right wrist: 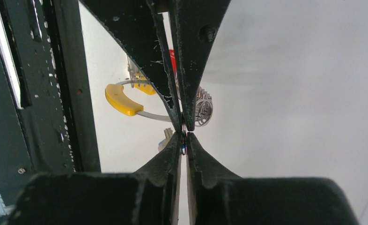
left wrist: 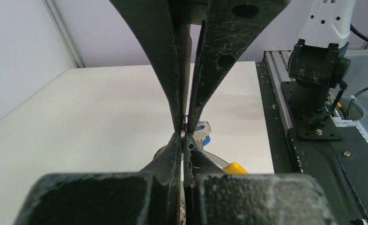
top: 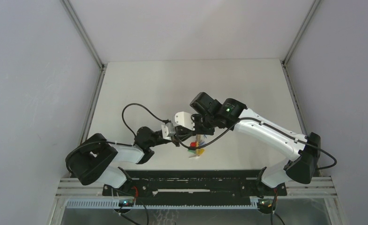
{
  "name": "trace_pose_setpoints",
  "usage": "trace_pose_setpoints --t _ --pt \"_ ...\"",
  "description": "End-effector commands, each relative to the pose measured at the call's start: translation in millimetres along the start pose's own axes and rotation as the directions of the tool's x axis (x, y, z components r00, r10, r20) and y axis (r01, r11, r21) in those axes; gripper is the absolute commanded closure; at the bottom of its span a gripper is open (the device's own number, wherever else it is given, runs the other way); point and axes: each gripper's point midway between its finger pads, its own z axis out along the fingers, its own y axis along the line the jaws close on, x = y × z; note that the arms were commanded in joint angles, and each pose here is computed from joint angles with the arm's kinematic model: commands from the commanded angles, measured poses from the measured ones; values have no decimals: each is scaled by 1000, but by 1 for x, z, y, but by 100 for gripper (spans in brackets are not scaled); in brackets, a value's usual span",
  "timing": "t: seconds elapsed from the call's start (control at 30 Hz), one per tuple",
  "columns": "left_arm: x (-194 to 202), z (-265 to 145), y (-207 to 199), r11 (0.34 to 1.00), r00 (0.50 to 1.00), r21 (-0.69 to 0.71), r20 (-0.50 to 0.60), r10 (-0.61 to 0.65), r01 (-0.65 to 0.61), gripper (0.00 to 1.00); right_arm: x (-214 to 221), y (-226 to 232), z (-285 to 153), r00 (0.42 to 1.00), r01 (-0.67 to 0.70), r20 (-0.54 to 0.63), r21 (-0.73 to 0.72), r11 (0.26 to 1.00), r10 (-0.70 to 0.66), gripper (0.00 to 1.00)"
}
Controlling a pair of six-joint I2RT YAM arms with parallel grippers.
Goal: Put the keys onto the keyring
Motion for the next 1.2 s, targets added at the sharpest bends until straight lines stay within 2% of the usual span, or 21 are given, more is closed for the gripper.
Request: trace_pose_setpoints --t 0.0,0.1,0.2,0.37,0.5,0.67,0.93,1.17 --pt "-34 3 15 995 994 -83 94 59 -51 100 -15 -6 -13 995 -47 88 59 997 41 88" --pt "-37 1 18 993 993 -105 100 64 -54 100 -20 -13 -28 978 -118 182 108 987 97 76" --pt "-40 -2 21 990 992 -131 108 68 -53 100 -28 -16 -44 933 -205 321 104 973 162 73" --pt "-48 -4 23 988 990 -148 127 61 -42 100 -26 -30 -62 797 -370 545 101 923 260 71" --pt "-50 -4 23 989 989 -143 134 55 -36 100 -25 -30 -63 699 -388 669 57 920 253 68" --pt "-50 -3 19 992 990 -120 133 54 -38 100 -27 -26 -56 648 -341 718 -26 940 256 68" --pt "-51 -3 12 995 989 -82 133 67 -56 100 -28 -27 -50 633 -295 728 -90 951 266 71" --pt "-53 -4 11 994 987 -82 137 79 -68 100 -24 -23 -41 644 -280 709 -131 951 287 74"
